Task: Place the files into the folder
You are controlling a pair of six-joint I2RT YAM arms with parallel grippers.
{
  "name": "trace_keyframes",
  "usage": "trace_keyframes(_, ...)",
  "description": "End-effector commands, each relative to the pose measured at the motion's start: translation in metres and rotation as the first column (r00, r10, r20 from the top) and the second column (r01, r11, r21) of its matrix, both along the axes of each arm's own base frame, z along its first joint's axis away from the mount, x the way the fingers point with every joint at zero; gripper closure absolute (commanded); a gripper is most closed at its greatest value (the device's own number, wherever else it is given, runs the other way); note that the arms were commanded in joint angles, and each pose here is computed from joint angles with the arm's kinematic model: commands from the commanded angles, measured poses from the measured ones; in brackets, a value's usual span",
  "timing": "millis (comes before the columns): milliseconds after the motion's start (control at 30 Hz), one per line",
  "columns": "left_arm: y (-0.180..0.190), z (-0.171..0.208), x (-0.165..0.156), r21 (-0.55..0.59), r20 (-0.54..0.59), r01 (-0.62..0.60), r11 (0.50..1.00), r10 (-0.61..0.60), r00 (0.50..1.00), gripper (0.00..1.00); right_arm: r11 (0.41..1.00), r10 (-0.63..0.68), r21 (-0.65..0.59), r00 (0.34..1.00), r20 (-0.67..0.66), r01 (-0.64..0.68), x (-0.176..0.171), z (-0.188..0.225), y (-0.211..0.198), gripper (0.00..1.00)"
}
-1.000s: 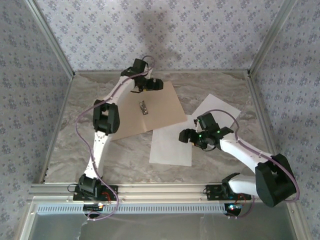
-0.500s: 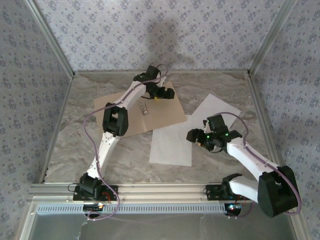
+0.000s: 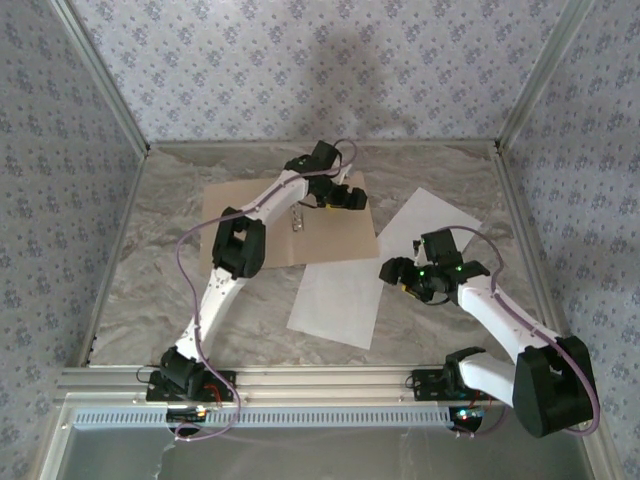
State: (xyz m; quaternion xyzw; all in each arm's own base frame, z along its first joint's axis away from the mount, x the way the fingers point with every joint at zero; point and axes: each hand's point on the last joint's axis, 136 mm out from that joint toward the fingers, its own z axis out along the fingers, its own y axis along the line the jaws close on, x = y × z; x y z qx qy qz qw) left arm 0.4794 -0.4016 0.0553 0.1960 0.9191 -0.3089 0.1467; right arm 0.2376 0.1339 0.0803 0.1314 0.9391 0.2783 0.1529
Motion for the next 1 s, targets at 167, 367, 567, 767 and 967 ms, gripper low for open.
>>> trace_keyframes(167,0.014,0.093,-0.021,-0.009,0.060,-0.039,0.999,0.040,0.997,0.07,0.999,-0.012,0.043,1.000,0.008,0.011,0.001,0.001,0.006,0.29)
trace_keyframes(367,0.049,0.114,-0.066,0.035,0.046,-0.083,0.996,0.081,0.996,0.05,0.996,-0.015,0.088,1.000,-0.012,0.016,0.000,-0.005,0.017,0.29)
trace_keyframes(567,0.090,0.091,-0.128,0.062,-0.051,-0.176,0.983,0.179,0.983,0.10,0.990,-0.007,0.140,0.999,-0.050,0.014,0.001,-0.015,0.031,0.29)
trace_keyframes(767,0.113,0.047,-0.183,0.135,-0.143,-0.170,0.976,0.189,0.971,0.17,0.991,0.005,0.136,0.996,-0.090,0.007,-0.002,-0.027,0.037,0.29)
trace_keyframes(967,0.117,0.014,-0.209,0.183,-0.193,-0.136,0.974,0.171,0.966,0.18,0.994,0.006,0.110,0.994,-0.113,0.007,-0.005,-0.036,0.038,0.29)
